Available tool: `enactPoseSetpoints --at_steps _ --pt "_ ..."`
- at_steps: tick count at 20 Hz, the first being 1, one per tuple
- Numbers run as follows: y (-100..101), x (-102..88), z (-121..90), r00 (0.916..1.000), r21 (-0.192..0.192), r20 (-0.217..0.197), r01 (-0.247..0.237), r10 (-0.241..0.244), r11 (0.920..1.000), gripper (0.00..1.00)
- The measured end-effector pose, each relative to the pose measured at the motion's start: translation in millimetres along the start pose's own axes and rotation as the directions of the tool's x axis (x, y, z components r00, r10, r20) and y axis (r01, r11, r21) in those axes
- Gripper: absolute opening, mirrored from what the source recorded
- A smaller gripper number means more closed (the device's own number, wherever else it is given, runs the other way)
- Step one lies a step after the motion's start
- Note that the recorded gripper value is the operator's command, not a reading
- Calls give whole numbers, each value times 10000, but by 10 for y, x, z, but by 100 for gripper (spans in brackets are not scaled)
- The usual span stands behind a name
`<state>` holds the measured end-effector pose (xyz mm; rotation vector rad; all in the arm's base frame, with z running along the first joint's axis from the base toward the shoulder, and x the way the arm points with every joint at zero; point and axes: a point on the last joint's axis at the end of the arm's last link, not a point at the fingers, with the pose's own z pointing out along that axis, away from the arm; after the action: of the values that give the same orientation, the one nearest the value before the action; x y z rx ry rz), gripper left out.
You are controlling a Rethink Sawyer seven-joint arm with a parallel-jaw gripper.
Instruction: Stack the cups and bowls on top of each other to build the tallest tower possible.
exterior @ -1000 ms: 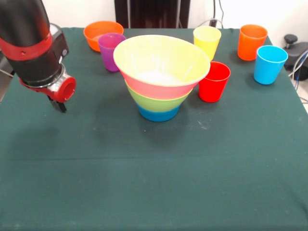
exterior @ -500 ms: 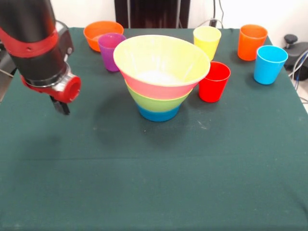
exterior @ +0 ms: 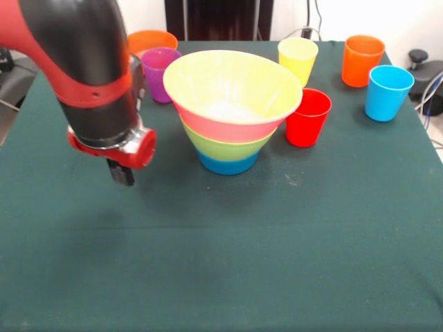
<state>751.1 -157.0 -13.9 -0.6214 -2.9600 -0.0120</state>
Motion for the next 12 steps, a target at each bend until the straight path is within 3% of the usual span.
enactPoseSetpoints --at_steps 8,12 --pt "222 -32 90 9972 85 -705 247 -241 9997 0" --pt "239 -42 133 9965 96 -803 261 -253 9996 0"
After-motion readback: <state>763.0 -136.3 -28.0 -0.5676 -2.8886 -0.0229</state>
